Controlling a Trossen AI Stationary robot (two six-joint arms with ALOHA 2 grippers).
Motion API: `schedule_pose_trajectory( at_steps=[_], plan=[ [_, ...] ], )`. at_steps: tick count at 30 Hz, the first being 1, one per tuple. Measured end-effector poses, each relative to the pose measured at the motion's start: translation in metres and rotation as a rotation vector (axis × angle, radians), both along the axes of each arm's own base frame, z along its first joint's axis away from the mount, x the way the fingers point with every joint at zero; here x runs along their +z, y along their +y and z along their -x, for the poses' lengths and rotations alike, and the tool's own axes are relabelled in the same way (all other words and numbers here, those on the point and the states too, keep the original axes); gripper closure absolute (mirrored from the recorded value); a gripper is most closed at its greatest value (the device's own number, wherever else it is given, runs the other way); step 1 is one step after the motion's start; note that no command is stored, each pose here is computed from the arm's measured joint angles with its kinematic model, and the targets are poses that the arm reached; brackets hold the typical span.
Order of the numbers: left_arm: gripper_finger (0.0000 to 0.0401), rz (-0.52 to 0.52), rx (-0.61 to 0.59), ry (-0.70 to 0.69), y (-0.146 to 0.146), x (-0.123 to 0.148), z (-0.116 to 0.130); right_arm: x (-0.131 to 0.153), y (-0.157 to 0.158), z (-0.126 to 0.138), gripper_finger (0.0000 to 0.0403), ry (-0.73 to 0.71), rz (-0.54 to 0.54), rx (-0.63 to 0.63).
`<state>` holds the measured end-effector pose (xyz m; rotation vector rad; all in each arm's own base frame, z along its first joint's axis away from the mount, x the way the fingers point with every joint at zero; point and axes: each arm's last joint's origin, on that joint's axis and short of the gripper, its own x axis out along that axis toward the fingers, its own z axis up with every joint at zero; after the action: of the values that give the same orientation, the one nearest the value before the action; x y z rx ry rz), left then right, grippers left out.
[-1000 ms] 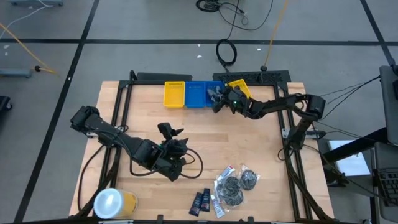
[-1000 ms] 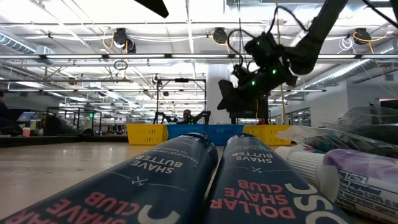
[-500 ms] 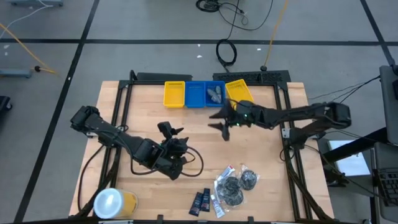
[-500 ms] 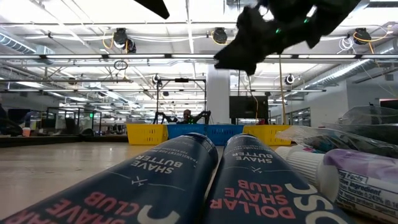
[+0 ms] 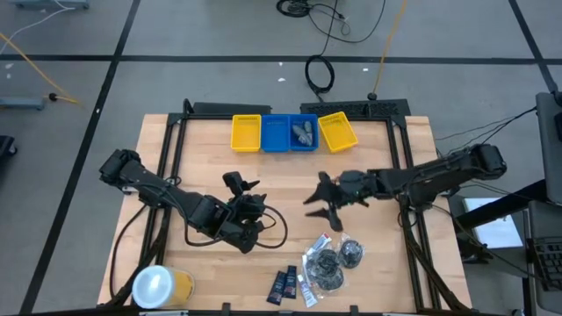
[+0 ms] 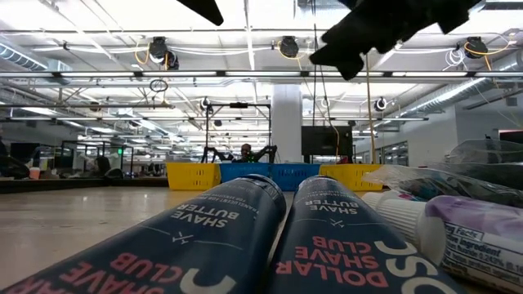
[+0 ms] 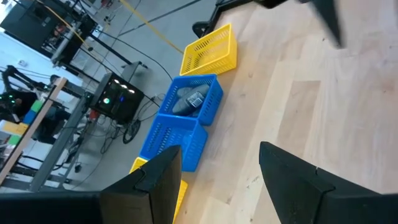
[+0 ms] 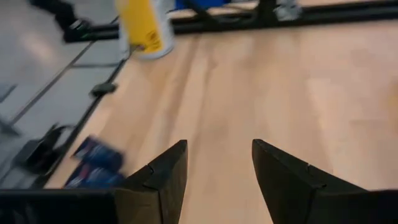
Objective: Pick & Place Travel size toiletries
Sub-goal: Put the hairbrush into the left blue bin
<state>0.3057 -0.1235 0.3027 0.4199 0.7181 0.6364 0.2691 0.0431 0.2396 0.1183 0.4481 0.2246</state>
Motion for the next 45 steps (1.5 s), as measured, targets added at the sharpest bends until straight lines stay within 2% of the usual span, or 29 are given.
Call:
schedule_pose_trajectory(
  at_steps=[11, 20, 32, 40, 45],
  plan=[
    [0.0187, 0.008, -0.003, 0.000, 0.000, 0.000, 0.000, -0.010, 0.056, 0.021, 0.0232, 0.150, -0.069, 0.163],
    [0.0187, 0.012, -0.003, -0.001, 0.000, 0.000, 0.000, -0.027, 0.081, 0.042, 0.0232, 0.312, -0.156, 0.185],
    [0.0187, 0.041, -0.006, -0.001, -0.001, -0.001, 0.000, -0.074, 0.077, 0.070, 0.0232, 0.555, -0.302, 0.023],
    [0.0187, 0.041, -0.007, -0.001, -0.001, -0.001, 0.000, -0.097, 0.060, 0.079, 0.0232, 0.558, -0.217, -0.137],
    [0.0187, 0.041, -0.006, -0.001, -0.001, -0.001, 0.000, -0.105, 0.049, 0.081, 0.0232, 0.572, -0.207, -0.193]
  ],
)
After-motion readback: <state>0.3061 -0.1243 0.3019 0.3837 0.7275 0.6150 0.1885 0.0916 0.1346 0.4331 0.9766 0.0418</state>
